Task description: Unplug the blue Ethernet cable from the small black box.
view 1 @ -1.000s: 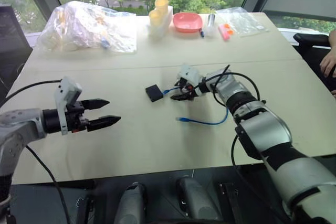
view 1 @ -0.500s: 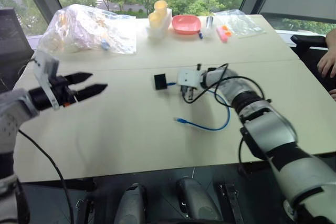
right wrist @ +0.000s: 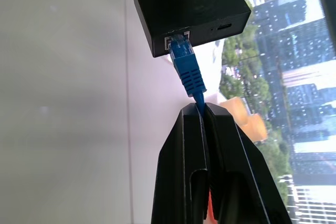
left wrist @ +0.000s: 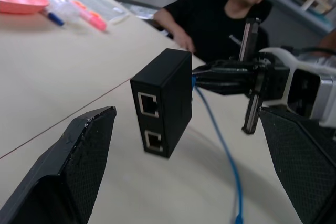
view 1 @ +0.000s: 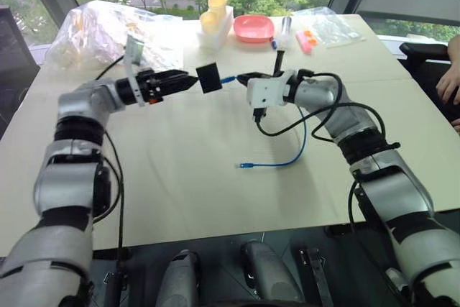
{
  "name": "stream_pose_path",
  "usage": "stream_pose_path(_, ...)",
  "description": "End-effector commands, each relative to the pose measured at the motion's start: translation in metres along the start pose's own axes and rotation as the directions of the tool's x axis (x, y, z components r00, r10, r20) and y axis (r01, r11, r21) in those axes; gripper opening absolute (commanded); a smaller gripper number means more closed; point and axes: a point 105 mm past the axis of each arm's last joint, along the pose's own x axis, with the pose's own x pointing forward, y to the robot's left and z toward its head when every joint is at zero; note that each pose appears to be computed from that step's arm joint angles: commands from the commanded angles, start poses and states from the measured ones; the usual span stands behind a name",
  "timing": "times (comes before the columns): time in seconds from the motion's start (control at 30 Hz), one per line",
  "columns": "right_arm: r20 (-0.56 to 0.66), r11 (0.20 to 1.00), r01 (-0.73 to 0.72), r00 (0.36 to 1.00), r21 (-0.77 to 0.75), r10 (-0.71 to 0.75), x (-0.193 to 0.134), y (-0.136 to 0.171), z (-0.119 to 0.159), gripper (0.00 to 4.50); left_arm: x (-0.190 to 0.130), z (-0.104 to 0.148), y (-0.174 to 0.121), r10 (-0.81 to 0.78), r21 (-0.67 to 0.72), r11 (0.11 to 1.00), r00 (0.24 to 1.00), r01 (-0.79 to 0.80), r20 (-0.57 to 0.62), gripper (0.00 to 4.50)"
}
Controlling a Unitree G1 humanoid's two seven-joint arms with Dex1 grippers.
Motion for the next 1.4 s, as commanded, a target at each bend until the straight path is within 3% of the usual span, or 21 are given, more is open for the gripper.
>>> stream_pose_path(0.03, 0.019, 0.998, 0.061, 0.998, -0.014, -0.061, -0.01, -0.02, 0.01, 0.06, 0.004, 0.01, -0.002, -0.016, 0.054, 0.998, 1.0, 0.016, 0.001, 4.5)
stream_pose_path(0.23, 0.007, 0.999, 0.053, 0.999, -0.011, -0.053, -0.013, -0.017, 0.014, 0.06, 0.014, 0.008, -0.003, -0.028, 0.046, 0.999, 0.999, 0.027, 0.021, 4.5)
stream_pose_path(0.37, 0.009, 0.999, 0.047, 0.999, -0.01, -0.047, -0.014, -0.015, 0.018, 0.0, 0.018, 0.008, -0.003, -0.03, 0.047, 0.998, 0.999, 0.028, 0.032, 3.28)
stream_pose_path(0.57, 0.035, 0.999, 0.047, 0.998, -0.009, -0.047, -0.014, -0.016, 0.031, 0.0, 0.018, 0.008, -0.003, -0.032, 0.042, 0.999, 0.999, 0.031, 0.042, 0.52)
stream_pose_path(0.73, 0.035, 1.0, -0.01, 0.999, 0.015, 0.009, -0.019, -0.007, 0.035, 0.0, 0.017, 0.008, -0.004, -0.043, 0.051, 0.998, 0.999, 0.041, 0.03, 0.5)
stream_pose_path(0.83, 0.034, 0.982, -0.069, 0.997, 0.173, 0.064, -0.035, -0.002, 0.027, 0.89, 0.012, 0.006, -0.01, -0.096, 0.068, 0.993, 0.995, 0.097, -0.022, 0.5)
stream_pose_path(0.9, 0.031, 0.947, -0.044, 0.999, 0.319, 0.036, -0.048, -0.011, 0.018, 1.86, 0.007, 0.005, -0.016, -0.143, 0.077, 0.986, 0.988, 0.147, -0.059, 0.5)
stream_pose_path(0.93, 0.033, 0.885, -0.053, 0.999, 0.462, 0.042, -0.056, -0.014, 0.011, 2.47, 0.003, 0.007, -0.021, -0.181, 0.08, 0.979, 0.98, 0.188, -0.081, 0.5)
stream_pose_path(1.03, 0.138, 0.702, -0.157, 0.987, 0.695, 0.085, -0.071, -0.013, 0.014, 3.94, -0.005, 0.014, -0.032, -0.241, 0.088, 0.964, 0.965, 0.251, -0.106, 0.5)
stream_pose_path(1.2, 0.325, 0.437, -0.296, 0.946, 0.849, 0.009, -0.073, -0.022, 0.038, 3.94, -0.013, 0.022, -0.058, -0.328, 0.117, 0.931, 0.934, 0.345, -0.142, 0.5)
stream_pose_path(1.4, 0.464, 0.268, -0.44, 0.885, 0.857, -0.029, -0.055, -0.024, 0.074, 3.94, -0.017, 0.033, -0.084, -0.415, 0.143, 0.89, 0.898, 0.434, -0.145, 0.5)
